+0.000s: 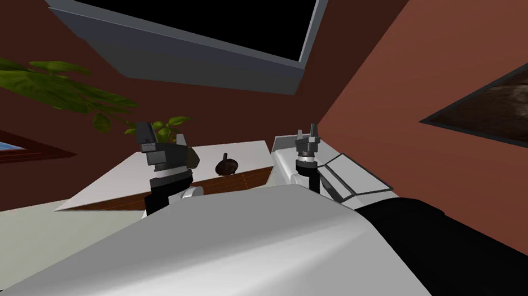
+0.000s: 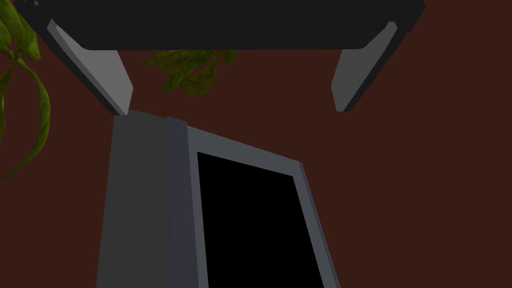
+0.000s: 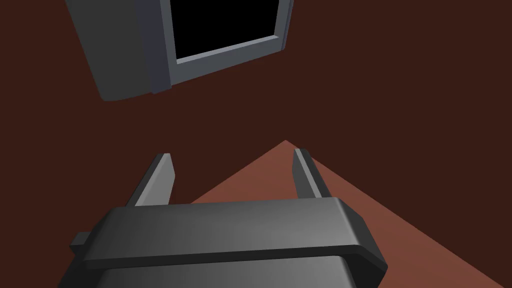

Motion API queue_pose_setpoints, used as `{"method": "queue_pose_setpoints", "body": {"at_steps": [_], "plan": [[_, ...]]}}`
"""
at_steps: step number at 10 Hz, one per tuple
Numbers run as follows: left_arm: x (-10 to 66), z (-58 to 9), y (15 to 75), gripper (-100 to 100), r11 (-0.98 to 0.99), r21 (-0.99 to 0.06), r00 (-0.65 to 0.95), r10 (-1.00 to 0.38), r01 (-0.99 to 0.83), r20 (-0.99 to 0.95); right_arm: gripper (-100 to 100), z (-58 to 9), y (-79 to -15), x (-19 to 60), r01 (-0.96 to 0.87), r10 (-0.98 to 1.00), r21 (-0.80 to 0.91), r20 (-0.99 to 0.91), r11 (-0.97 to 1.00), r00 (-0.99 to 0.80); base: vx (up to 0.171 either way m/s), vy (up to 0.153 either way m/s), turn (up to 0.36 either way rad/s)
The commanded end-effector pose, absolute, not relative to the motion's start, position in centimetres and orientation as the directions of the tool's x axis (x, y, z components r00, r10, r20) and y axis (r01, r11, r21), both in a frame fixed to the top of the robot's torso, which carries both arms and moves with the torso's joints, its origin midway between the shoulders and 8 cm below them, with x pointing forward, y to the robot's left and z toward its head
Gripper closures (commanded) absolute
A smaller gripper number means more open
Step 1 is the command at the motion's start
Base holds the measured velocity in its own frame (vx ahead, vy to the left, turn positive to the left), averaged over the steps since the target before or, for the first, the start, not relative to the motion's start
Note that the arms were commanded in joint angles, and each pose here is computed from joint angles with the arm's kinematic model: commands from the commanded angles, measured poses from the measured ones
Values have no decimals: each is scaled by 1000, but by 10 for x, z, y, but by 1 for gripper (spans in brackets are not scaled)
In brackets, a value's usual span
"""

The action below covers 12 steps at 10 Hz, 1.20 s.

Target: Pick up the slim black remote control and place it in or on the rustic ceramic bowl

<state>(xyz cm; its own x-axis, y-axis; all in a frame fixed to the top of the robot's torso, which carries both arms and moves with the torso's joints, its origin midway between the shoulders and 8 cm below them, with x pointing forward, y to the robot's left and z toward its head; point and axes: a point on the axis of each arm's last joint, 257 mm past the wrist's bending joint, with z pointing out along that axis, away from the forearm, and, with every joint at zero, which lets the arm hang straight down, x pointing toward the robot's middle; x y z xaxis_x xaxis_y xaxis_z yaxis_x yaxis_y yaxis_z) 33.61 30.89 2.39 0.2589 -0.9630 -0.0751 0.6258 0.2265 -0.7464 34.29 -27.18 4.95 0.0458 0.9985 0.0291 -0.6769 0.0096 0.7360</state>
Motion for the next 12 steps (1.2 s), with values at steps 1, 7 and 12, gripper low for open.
{"method": "queue_pose_setpoints", "body": {"at_steps": [1, 7, 12], "plan": [[342, 24, 309, -100, 203, -753, 236, -970, 626, -66, 0, 49, -272, 343, -677, 999, 736, 29, 10, 46, -11, -7, -136], [371, 12, 320, -100, 93, -805, 149, -989, 586, -7, 0, 50, -272, 343, -677, 999, 736, 29, 9, 46, -27, 5, -196], [398, -8, 342, -100, 5, -859, 113, -992, 512, 61, 0, 49, -272, 343, -677, 999, 736, 29, 10, 46, -19, 24, -168]]}}
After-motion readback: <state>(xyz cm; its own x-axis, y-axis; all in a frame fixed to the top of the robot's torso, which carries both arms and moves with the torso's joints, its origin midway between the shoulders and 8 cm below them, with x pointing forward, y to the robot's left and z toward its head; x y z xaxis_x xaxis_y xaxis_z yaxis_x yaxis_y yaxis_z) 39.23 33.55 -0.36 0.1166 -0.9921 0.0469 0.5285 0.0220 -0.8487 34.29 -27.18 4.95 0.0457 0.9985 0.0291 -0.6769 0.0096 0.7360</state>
